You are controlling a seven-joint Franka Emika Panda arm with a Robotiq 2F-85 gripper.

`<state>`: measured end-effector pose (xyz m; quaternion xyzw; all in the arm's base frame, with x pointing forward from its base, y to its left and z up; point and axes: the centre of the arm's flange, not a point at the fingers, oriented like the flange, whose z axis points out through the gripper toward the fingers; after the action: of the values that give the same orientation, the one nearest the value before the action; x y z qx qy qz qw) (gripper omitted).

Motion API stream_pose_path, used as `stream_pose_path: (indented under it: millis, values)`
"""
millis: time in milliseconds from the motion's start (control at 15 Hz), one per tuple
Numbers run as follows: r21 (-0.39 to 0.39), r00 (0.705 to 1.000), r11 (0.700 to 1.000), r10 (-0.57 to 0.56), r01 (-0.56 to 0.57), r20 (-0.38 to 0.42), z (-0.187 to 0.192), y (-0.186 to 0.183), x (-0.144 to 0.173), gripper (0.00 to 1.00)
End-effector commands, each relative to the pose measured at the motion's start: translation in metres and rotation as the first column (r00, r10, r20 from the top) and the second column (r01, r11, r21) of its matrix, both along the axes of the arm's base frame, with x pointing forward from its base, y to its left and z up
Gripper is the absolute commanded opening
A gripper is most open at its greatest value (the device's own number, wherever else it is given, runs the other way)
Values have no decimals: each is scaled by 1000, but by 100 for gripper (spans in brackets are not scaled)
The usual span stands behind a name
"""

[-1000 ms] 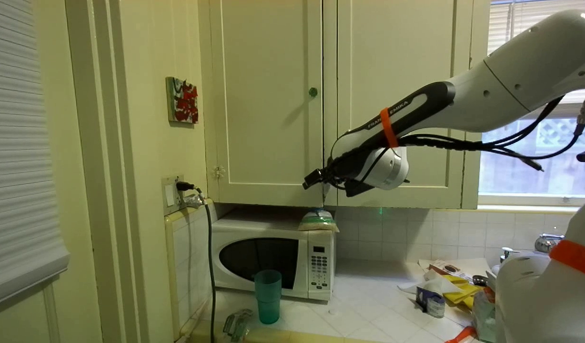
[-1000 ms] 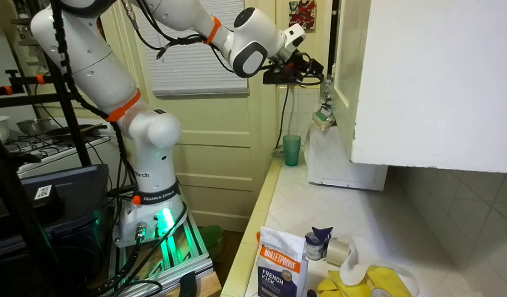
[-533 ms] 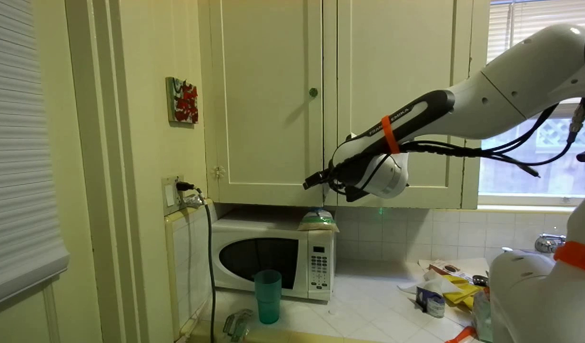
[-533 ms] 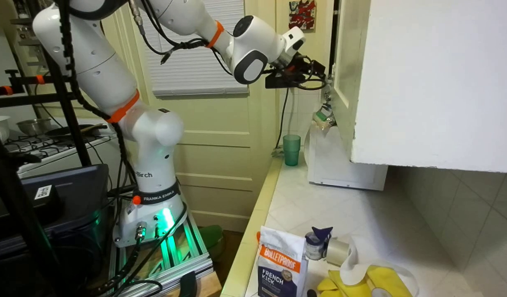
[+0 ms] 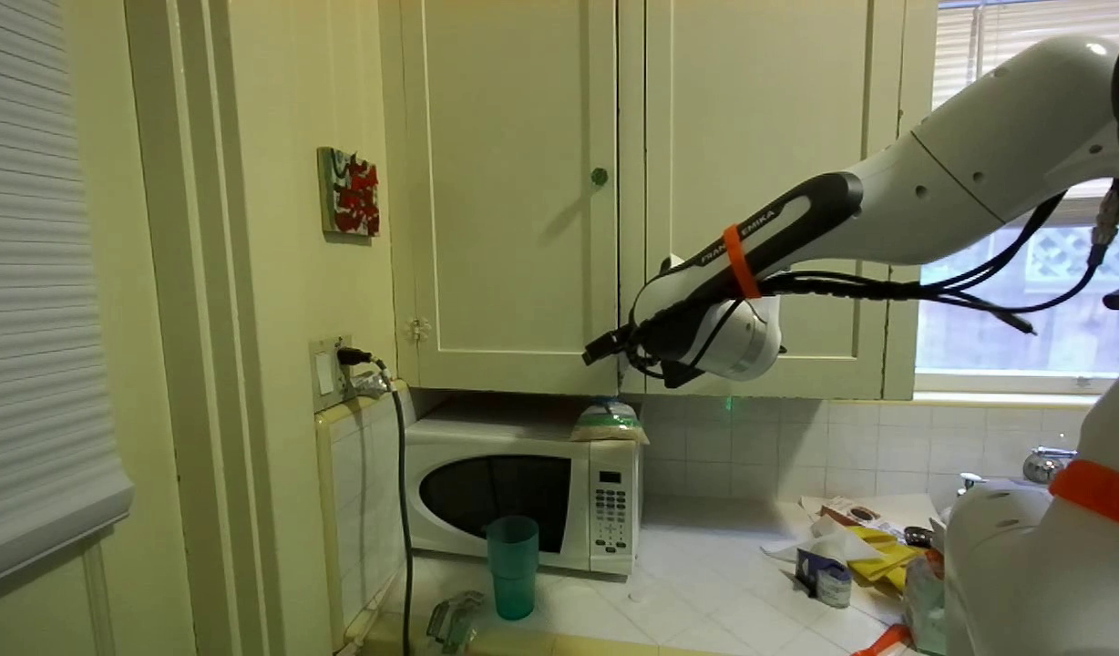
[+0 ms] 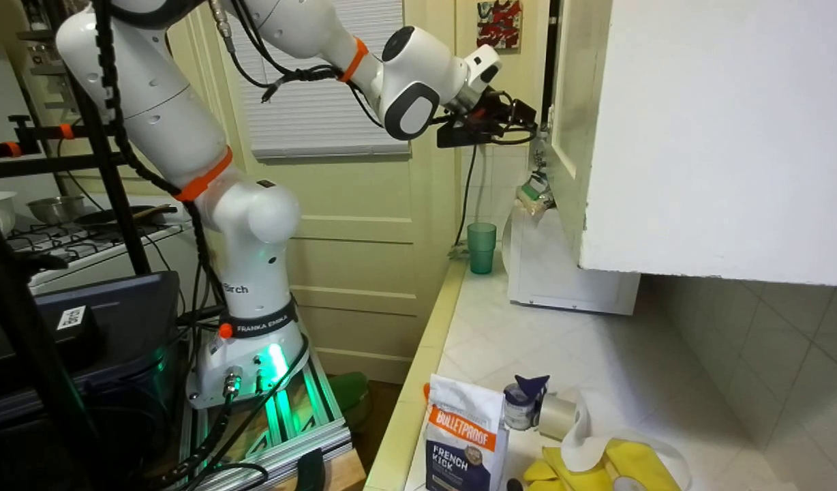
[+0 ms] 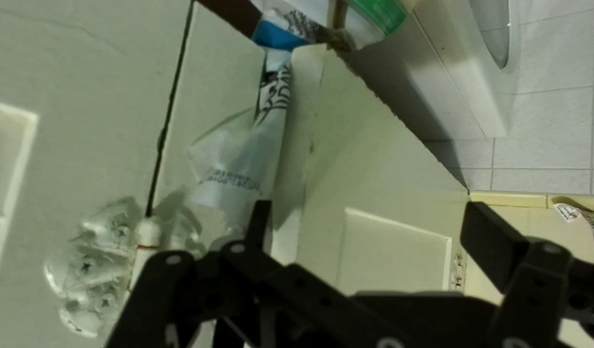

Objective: Open the cabinets

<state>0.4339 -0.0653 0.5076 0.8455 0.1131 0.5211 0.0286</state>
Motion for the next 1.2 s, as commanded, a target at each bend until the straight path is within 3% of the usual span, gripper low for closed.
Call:
stream_pose_path:
  millis: [0,867,1133]
  values:
    - [-10,999,1000,-4,5,33,1,-1,1,100]
    - [26,989,999,21,-25,148,9,-11,12,100]
    - [65,991,997,38,-47,126,8,-11,15,100]
